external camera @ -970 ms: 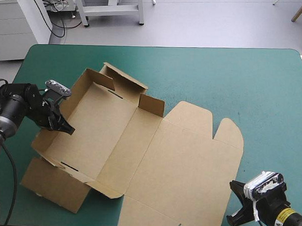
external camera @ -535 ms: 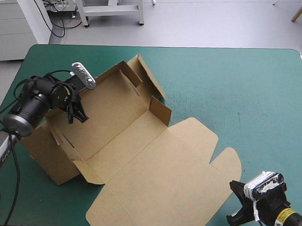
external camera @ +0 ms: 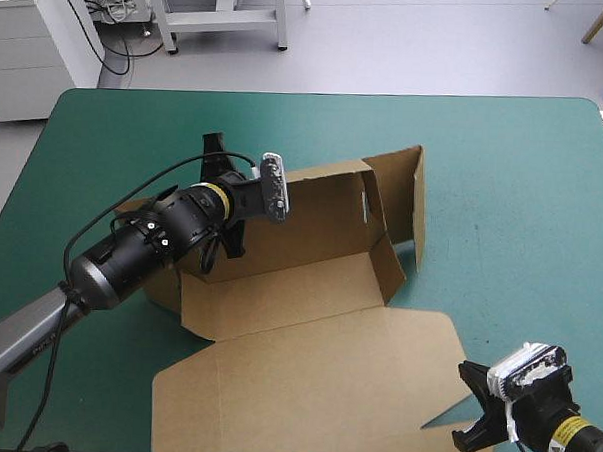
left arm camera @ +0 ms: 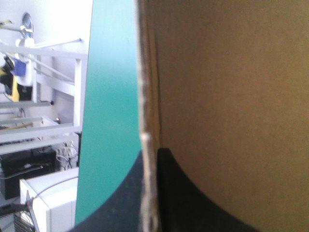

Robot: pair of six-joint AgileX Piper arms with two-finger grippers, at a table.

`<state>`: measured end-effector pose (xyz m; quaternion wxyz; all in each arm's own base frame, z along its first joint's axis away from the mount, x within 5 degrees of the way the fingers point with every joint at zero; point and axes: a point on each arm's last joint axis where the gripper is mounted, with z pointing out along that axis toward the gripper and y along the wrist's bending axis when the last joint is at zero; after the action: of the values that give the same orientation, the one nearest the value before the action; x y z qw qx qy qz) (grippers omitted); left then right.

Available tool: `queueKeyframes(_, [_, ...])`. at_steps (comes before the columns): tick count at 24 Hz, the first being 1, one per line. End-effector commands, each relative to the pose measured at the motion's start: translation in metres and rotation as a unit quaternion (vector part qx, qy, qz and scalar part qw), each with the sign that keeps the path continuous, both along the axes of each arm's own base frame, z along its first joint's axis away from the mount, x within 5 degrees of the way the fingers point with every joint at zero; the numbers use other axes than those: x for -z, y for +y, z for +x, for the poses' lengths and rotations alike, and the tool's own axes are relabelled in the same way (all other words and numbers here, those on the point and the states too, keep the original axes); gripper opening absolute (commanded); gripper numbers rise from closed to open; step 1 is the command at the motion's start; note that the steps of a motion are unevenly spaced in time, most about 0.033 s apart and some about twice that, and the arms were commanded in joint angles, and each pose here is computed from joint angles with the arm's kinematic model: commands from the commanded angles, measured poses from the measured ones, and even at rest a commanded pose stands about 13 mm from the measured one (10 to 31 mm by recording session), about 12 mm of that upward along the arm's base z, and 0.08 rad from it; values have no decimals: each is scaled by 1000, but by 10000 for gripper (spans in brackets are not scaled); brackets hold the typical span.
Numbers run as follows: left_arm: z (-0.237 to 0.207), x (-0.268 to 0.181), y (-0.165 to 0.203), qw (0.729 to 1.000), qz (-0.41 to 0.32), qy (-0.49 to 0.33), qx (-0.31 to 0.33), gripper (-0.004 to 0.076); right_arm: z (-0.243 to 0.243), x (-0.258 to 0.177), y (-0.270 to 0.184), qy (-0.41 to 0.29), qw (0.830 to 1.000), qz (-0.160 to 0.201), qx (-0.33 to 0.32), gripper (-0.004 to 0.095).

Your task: Fold the box

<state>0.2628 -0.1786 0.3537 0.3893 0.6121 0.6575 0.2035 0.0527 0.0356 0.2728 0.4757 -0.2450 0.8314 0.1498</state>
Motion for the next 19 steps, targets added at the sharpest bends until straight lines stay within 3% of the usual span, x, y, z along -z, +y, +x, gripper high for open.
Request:
queueKeyframes(1, [-12,-27,-11,997,-23,-65,44,-8,3,-14,1,-37,999,24,2,-21])
queueKeyframes(8, [-43,-20,-44,993,-19,-61,97,-8,3,-14,1,-37,999,24,2,-21])
queueKeyframes(12, [-49,12,-45,992,23,-90,80,-8,3,-14,1,-37,999,24,2,-21])
queueKeyframes(19, [-53,32,-42,996,15,-70,60,-8,3,-14,1,-40,999,21,3,-21])
